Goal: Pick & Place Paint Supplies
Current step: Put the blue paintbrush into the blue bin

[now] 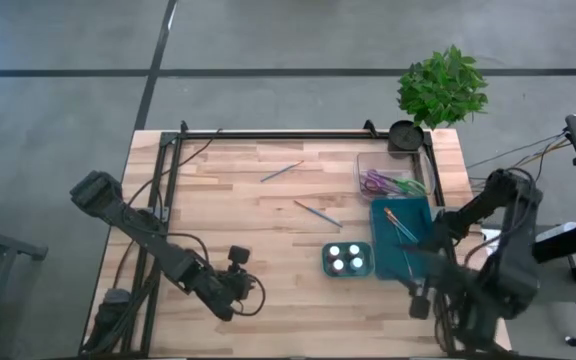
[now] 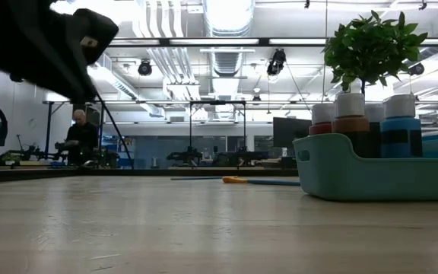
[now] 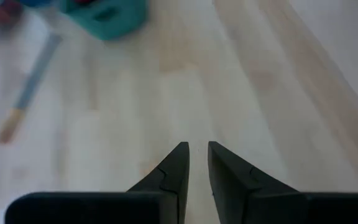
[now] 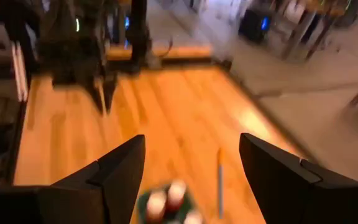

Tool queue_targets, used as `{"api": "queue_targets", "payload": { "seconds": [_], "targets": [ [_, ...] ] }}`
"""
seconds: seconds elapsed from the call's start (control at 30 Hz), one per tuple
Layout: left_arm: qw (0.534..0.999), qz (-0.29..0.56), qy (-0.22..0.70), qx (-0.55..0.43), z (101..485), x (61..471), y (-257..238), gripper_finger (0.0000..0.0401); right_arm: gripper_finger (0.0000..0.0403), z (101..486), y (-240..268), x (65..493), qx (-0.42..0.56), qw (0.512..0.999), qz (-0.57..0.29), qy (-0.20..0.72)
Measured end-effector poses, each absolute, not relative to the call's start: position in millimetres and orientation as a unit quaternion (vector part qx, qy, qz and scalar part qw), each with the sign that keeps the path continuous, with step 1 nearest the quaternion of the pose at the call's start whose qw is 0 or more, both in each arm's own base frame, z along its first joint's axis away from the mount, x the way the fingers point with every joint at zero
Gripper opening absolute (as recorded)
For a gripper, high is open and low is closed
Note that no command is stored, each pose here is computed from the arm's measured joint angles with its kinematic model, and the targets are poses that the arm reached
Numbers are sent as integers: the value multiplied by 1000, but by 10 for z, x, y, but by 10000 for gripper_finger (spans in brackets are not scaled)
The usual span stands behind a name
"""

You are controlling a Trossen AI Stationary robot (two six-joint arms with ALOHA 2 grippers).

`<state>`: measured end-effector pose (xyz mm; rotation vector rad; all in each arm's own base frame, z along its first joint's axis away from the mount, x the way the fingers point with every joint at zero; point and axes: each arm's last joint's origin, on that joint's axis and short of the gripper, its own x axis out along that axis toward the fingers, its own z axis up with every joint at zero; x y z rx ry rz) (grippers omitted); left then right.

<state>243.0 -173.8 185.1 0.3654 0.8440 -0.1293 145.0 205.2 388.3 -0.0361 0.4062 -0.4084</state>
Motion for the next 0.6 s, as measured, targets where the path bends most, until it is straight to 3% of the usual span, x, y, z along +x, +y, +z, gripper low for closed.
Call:
{"api": "queue_targets", "payload": {
  "seconds": [0.13, 0.3, 0.43, 0.6],
  "targets": [
    [911, -14, 357, 207, 2072, 2389, -1656, 68, 258, 4228, 1820, 1673, -39, 951, -215, 220],
    [933, 38, 276, 228, 2536, 2222, -1482, 68, 258, 4357, 1386, 2265, -54, 934, -210, 285],
    [948, 71, 216, 221, 2876, 2019, -1300, 68, 258, 4399, 806, 2692, -43, 929, -210, 303],
    [963, 91, 161, 197, 3067, 1813, -1110, 68, 258, 4340, -4, 2879, 34, 907, -237, 347]
  ]
}}
